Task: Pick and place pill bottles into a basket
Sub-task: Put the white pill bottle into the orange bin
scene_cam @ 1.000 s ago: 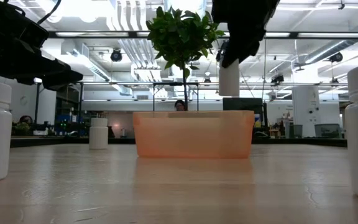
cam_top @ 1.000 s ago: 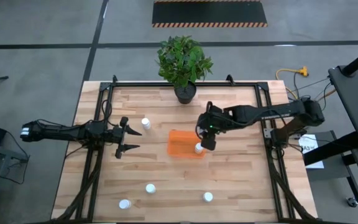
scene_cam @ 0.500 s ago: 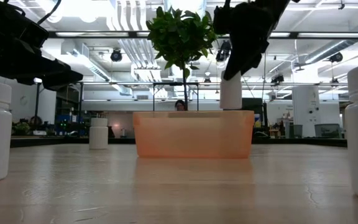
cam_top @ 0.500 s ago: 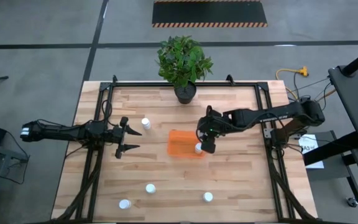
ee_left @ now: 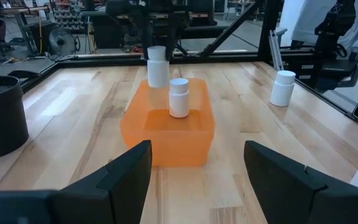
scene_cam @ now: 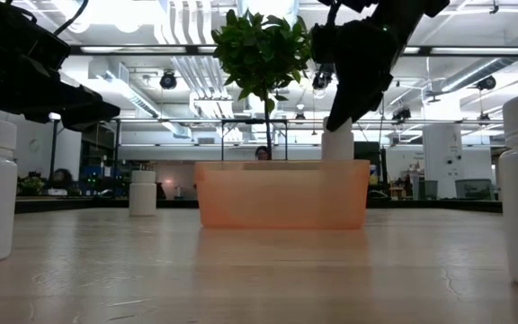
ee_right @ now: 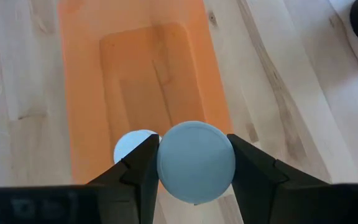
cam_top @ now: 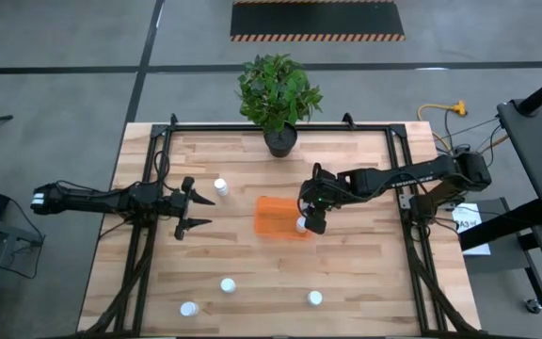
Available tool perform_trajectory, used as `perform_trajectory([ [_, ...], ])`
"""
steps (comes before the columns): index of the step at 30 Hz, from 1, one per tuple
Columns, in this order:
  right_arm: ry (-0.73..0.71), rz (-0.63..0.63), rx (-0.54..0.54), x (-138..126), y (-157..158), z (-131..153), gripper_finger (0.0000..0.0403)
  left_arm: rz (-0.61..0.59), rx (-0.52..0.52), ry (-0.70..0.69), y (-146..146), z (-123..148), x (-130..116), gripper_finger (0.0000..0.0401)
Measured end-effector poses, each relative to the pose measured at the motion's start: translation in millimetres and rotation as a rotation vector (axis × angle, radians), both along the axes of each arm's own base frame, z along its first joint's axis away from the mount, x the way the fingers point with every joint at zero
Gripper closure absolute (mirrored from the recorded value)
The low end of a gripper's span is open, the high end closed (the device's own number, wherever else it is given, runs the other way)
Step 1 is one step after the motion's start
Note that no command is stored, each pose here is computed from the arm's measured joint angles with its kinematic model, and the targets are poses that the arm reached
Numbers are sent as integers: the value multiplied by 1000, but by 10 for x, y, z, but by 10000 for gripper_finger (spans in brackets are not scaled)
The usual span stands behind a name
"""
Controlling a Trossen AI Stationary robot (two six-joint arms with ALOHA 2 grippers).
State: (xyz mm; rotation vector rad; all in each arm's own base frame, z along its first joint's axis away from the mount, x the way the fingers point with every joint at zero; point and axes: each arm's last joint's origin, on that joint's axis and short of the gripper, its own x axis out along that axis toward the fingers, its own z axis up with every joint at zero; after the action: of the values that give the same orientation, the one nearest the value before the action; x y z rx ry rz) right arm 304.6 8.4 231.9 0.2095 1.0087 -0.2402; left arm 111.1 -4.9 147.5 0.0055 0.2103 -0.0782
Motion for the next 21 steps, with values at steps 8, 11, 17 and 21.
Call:
perform_trajectory([
  [8,10,20,-12,75,1,-76,257,0,0,0,0,0,0,163],
  [11,30,35,-8,126,6,-142,257,-1,0,1,-1,-1,1,163],
  [17,53,33,-3,168,11,-211,257,-1,0,-6,-1,6,2,163],
  [21,52,34,-4,166,11,-216,257,-1,0,-6,-1,6,2,163],
])
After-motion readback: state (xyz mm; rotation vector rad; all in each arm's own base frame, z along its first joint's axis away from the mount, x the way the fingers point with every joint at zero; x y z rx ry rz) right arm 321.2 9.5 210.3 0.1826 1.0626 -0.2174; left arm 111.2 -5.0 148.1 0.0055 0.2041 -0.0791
